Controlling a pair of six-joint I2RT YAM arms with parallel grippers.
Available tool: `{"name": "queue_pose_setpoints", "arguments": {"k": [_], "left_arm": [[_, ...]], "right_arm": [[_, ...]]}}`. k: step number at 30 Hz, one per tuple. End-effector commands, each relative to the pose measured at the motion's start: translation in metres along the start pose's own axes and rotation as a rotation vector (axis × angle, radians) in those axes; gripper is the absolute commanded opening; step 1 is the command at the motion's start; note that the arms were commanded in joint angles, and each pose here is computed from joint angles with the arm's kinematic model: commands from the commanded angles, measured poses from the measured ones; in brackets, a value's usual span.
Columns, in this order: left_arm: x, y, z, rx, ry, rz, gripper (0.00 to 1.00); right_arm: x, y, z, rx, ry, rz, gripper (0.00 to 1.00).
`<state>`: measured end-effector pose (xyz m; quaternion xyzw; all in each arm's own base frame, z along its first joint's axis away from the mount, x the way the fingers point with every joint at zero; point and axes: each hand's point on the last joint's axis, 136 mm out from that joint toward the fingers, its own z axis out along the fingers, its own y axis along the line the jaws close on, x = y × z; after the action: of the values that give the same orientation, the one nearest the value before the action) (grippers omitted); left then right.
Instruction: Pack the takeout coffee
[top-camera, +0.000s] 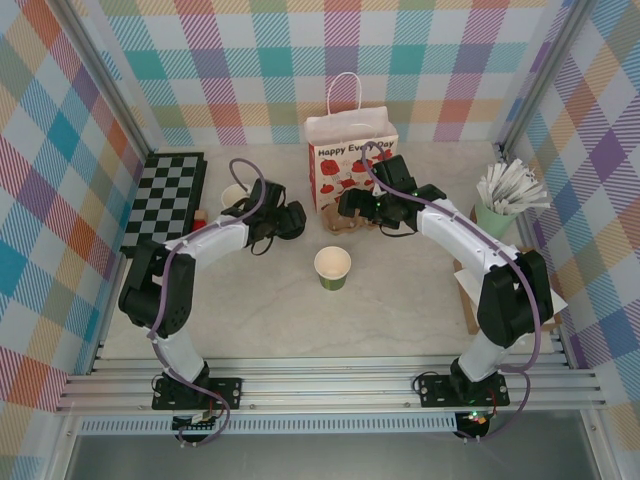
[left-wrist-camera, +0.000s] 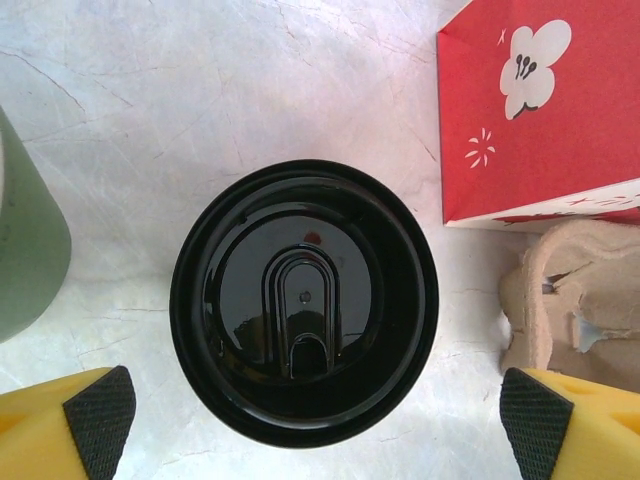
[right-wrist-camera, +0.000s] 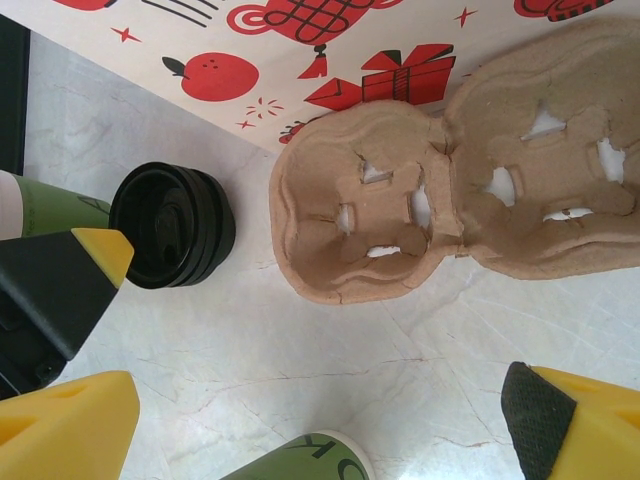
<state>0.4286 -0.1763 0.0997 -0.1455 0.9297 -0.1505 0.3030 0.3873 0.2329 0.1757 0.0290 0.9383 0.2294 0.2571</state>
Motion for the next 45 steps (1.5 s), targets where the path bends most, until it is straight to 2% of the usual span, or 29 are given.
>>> {"name": "queue_pose_setpoints", "arguments": {"k": [1, 6, 12, 18, 22, 23, 27, 31, 37, 45], "left_arm": [[-0.007, 0.001, -0.020, -0.024, 0.007, -0.012, 0.96], [0.006, -0.012, -0.047, -0.051, -0.006, -0.075, 0.97], [0.026, -0.003, -0.043, -0.103, -0.075, -0.235, 0.95], [0.025, 0.006, -0.029, -0.170, -0.192, -0.368, 0.84], [0.023, 0.021, -0.018, -0.250, -0.253, -0.466, 0.70], [0.022, 0.023, -0.016, -0.265, -0.264, -0.476, 0.68], [0.021, 0.016, 0.000, -0.274, -0.249, -0.459, 0.67], [0.018, 0.017, 0.007, -0.296, -0.270, -0.450, 0.59], [0.016, 0.022, 0.014, -0.324, -0.281, -0.447, 0.52], [0.019, 0.024, 0.025, -0.344, -0.266, -0.448, 0.47]], "right_arm": [[-0.001, 0.003, -0.010, -0.002, -0.018, -0.036, 0.95], [-0.001, 0.001, -0.008, 0.006, -0.020, -0.041, 0.95], [-0.002, 0.003, -0.005, -0.005, -0.021, -0.049, 0.95], [0.000, -0.001, -0.008, 0.002, -0.033, -0.076, 0.95], [0.004, -0.006, -0.010, 0.018, -0.029, -0.095, 0.95], [0.005, -0.007, -0.011, 0.020, -0.031, -0.102, 0.95], [0.005, -0.008, -0.019, 0.026, -0.047, -0.129, 0.95], [0.006, -0.009, -0.026, 0.022, -0.058, -0.143, 0.95], [0.010, -0.011, -0.032, 0.012, -0.067, -0.147, 0.95], [0.009, -0.011, -0.042, 0.009, -0.091, -0.150, 0.95]]}}
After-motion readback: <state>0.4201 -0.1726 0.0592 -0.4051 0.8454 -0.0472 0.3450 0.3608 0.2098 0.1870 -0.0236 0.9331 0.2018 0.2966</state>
